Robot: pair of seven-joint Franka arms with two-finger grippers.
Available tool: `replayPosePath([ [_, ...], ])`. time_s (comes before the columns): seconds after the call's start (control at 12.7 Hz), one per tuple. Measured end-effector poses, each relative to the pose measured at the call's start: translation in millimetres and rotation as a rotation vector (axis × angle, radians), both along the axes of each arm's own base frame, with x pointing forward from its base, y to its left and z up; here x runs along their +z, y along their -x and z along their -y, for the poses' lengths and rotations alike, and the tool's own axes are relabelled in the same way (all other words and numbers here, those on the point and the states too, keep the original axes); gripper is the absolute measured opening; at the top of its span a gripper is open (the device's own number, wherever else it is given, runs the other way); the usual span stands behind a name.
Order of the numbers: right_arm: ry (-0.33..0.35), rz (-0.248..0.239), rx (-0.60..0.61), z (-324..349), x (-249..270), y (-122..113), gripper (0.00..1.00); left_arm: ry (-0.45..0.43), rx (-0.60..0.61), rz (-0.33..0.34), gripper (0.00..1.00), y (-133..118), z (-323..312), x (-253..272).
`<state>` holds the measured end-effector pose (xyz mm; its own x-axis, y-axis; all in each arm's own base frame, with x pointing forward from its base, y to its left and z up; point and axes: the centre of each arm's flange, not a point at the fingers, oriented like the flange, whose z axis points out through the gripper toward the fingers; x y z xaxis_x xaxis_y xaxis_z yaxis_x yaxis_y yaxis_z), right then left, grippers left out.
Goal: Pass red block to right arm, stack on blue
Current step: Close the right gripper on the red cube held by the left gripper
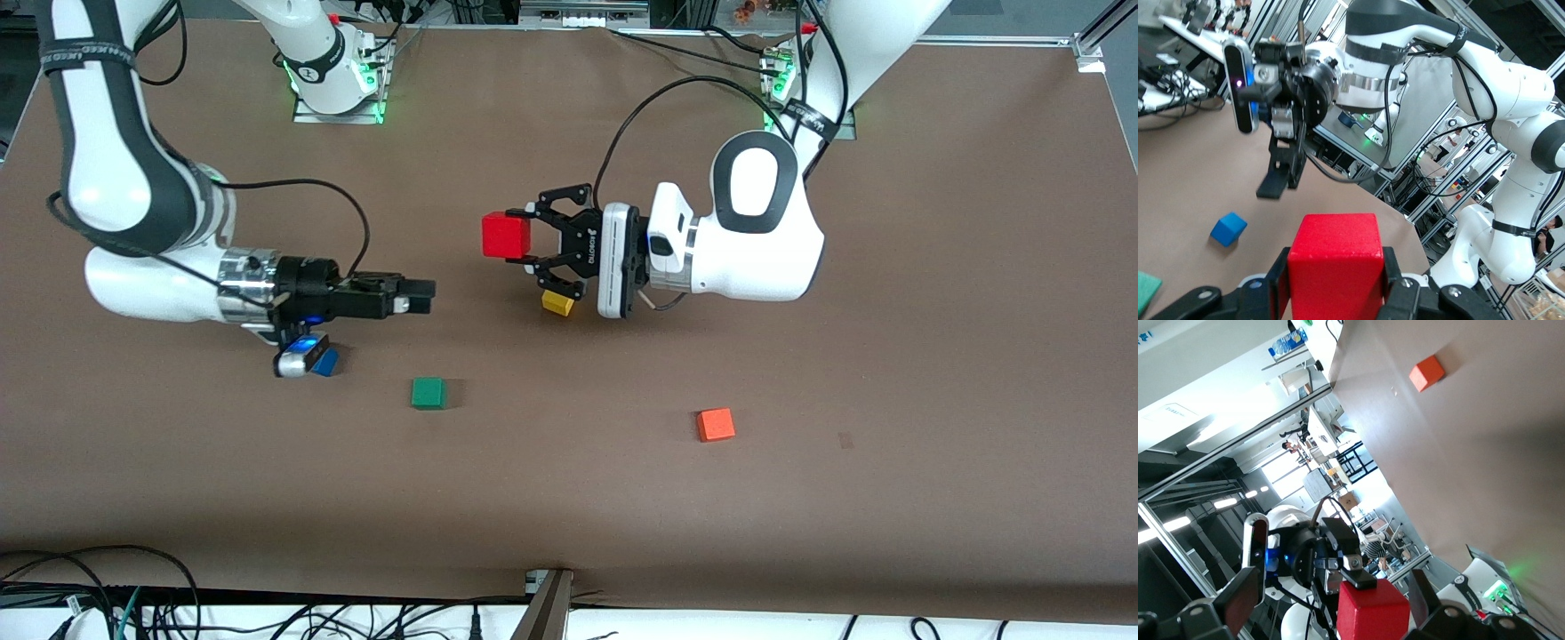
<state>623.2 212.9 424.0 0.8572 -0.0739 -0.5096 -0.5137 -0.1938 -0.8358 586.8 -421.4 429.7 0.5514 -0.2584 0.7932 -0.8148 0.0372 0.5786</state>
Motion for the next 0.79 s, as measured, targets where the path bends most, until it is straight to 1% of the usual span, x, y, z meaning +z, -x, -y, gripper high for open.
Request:
replayPosePath([
  [0.16, -0.002, 0.021, 0.011, 2.9, -1.4, 19.4, 1.0, 0.029, 0.001, 0.007, 0.56, -0.8, 5.8, -3.0],
  [0.32, -0.034, 0.027, 0.003, 3.5, -0.6, 39.4, 1.0, 0.033, -0.003, 0.0, 0.56, -0.2, 10.1, -9.7],
  [0.39, -0.045, 0.031, 0.002, 1.4, 3.7, 45.4, 1.0, 0.037, -0.002, -0.004, 0.56, -0.1, 11.6, -11.0],
  [0.55, -0.046, 0.039, 0.013, -12.5, 9.4, 54.3, 1.0, 0.053, 0.005, -0.02, 0.56, 0.6, 15.2, -12.5],
  [0.79, -0.028, 0.023, 0.008, -29.7, -0.8, 64.3, 1.0, 0.051, 0.022, -0.031, 0.56, 3.1, 22.2, -17.8],
])
